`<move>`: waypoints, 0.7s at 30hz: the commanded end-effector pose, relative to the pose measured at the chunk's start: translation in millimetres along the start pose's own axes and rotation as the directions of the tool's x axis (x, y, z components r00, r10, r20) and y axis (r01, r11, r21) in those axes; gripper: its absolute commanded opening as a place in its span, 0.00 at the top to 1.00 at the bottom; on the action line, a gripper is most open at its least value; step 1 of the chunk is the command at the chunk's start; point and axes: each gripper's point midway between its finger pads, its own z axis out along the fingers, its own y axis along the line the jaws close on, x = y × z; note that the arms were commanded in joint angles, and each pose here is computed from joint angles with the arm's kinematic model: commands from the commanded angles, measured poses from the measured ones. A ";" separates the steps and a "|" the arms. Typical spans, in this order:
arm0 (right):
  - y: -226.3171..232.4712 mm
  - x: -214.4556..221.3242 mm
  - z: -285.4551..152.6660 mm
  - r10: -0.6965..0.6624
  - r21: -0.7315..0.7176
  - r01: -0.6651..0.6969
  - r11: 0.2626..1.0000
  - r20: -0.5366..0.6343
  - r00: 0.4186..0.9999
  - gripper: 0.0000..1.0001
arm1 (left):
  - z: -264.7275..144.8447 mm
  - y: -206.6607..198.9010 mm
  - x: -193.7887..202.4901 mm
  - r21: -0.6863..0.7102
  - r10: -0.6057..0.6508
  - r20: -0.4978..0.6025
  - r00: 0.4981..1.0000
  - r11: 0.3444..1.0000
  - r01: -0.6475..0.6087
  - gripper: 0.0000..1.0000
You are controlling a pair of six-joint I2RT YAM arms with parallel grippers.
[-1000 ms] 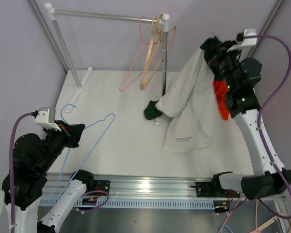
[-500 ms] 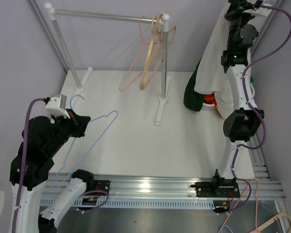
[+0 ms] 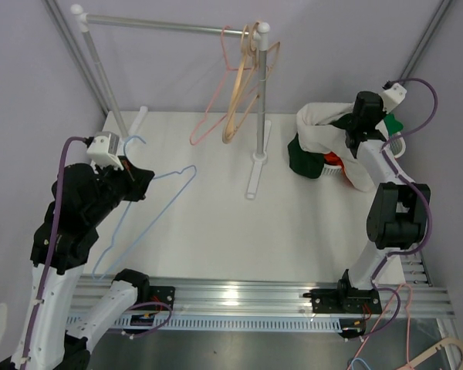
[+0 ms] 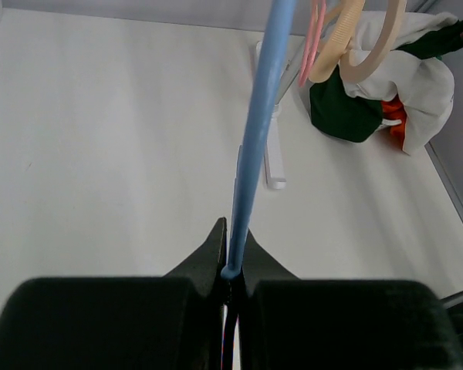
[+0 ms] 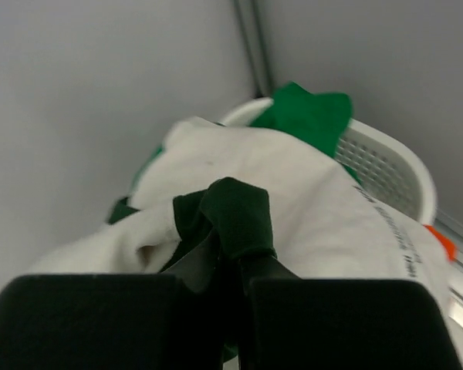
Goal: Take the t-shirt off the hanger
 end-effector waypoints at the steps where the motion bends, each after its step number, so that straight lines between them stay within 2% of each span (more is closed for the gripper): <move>1: -59.0 34.3 6.4 -0.118 0.196 0.143 0.970 -0.136 0.984 0.98 | 3.1 -10.3 -20.7 0.045 -0.015 0.071 0.997 0.999 0.012 0.99; 3: -89.9 74.4 9.9 -0.155 0.253 0.220 0.942 -0.252 0.955 1.00 | 7.2 -10.4 -21.6 0.044 -0.023 0.065 0.998 0.999 0.021 0.99; 6: -115.1 119.5 19.7 -0.144 0.254 0.241 0.937 -0.349 0.926 1.00 | 14.6 -13.6 -28.3 0.055 -0.039 0.073 0.997 0.998 0.035 0.99; 11: -125.9 172.5 21.9 -0.126 0.218 0.253 0.943 -0.470 0.874 1.00 | 28.3 -19.4 -54.7 0.055 -0.058 0.095 0.994 0.997 0.053 0.99; 13: -127.7 184.2 21.9 -0.115 0.215 0.251 0.944 -0.498 0.859 1.00 | 43.4 -14.5 -55.7 0.031 -0.067 0.064 0.996 0.997 0.065 0.99; 15: -126.6 181.4 23.7 -0.068 0.211 0.195 0.958 -0.491 0.869 0.97 | 43.4 -15.0 -71.7 0.022 -0.060 0.083 0.995 0.998 0.059 0.99; 16: -121.7 167.5 22.3 -0.048 0.209 0.161 0.965 -0.461 0.886 0.83 | 48.2 -9.4 -78.1 -0.012 -0.051 0.089 0.995 0.999 0.052 0.99; 17: -123.4 157.9 21.1 -0.045 0.230 0.160 0.960 -0.437 0.898 0.65 | 49.5 -6.8 -81.3 -0.027 -0.043 0.096 0.994 0.999 0.046 0.99; 19: -108.9 135.8 18.0 -0.080 0.199 0.170 0.965 -0.394 0.916 0.64 | 52.4 -3.9 -91.4 -0.046 -0.030 0.110 0.994 0.998 0.035 0.99; 21: -94.2 95.2 14.4 -0.106 0.196 0.174 0.965 -0.315 0.943 0.63 | 51.0 -1.8 -103.3 -0.065 -0.023 0.138 0.990 0.997 0.033 0.99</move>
